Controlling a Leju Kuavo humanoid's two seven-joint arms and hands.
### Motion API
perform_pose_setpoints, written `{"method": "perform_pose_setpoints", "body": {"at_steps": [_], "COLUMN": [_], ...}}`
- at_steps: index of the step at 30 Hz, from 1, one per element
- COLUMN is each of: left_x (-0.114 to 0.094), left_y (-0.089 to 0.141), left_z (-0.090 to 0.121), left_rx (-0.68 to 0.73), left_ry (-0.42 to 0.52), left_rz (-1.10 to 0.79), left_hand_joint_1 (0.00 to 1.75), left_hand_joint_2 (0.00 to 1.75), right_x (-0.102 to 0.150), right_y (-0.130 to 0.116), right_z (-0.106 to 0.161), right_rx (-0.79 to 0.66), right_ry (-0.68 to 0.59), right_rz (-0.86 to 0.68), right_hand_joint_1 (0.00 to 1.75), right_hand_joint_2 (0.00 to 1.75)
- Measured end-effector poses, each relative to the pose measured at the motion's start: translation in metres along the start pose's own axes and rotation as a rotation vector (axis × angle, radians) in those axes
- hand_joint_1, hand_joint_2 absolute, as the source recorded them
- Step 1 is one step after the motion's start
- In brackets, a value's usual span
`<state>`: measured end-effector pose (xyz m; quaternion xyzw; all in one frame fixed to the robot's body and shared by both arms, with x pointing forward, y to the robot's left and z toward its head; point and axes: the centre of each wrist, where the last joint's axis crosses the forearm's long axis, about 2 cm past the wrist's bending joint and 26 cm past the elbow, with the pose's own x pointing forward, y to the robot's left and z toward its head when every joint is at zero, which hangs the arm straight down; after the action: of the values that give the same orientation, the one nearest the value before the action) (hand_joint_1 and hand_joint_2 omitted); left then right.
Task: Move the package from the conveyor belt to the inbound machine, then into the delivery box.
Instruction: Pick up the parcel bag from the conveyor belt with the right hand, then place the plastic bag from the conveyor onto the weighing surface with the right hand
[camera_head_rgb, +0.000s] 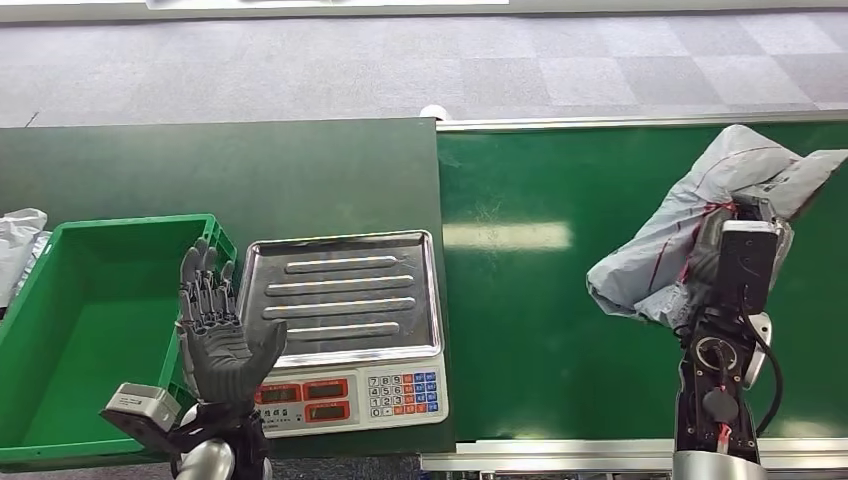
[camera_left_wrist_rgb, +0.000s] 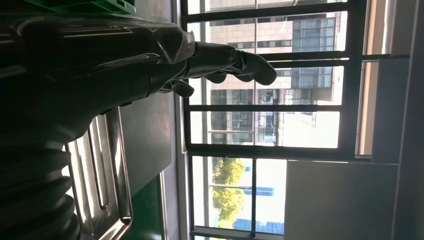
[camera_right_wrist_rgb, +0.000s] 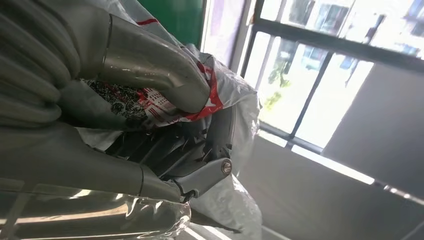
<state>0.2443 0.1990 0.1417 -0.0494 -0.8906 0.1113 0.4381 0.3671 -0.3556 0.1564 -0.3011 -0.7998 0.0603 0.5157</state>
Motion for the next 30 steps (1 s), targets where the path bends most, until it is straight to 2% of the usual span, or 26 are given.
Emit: {"method": "perform_pose_setpoints", "body": {"at_steps": [4,7,12,16,19,22,30], "left_x": [-0.002,-0.004,-0.004,-0.005,-0.005,-0.005,-0.004], "left_y": [0.005,0.006,0.006,0.007,0.009,0.011,0.019], "left_z": [-0.010,-0.019,-0.030,-0.036,-0.037,-0.037,-0.040], "left_rx": [0.025,0.032,0.046,0.065,0.077,0.085,0.110], "left_ry": [-0.018,-0.034,-0.045,-0.046,-0.043,-0.041,-0.048], "left_rz": [-0.014,-0.019,-0.028,-0.037,-0.041,-0.047,-0.072], "left_hand_joint_1": [0.00,0.00,0.00,0.00,0.00,0.00,0.00], "left_hand_joint_2": [1.75,1.75,1.75,1.75,1.75,1.75,1.75], "right_x": [0.050,0.098,0.172,0.220,0.241,0.251,0.261], "right_y": [0.055,0.090,0.126,0.151,0.164,0.172,0.191], "right_z": [-0.006,-0.022,-0.043,-0.041,-0.032,-0.024,0.000], "right_rx": [0.170,0.245,0.369,0.514,0.575,0.633,0.777], "right_ry": [-0.094,-0.171,-0.300,-0.368,-0.404,-0.431,-0.440], "right_rz": [-0.100,-0.174,-0.283,-0.298,-0.297,-0.287,-0.195], "right_hand_joint_1": [1.75,1.75,1.75,1.75,1.75,1.75,1.71], "right_hand_joint_2": [1.75,1.75,1.75,1.75,1.75,1.75,1.75]}}
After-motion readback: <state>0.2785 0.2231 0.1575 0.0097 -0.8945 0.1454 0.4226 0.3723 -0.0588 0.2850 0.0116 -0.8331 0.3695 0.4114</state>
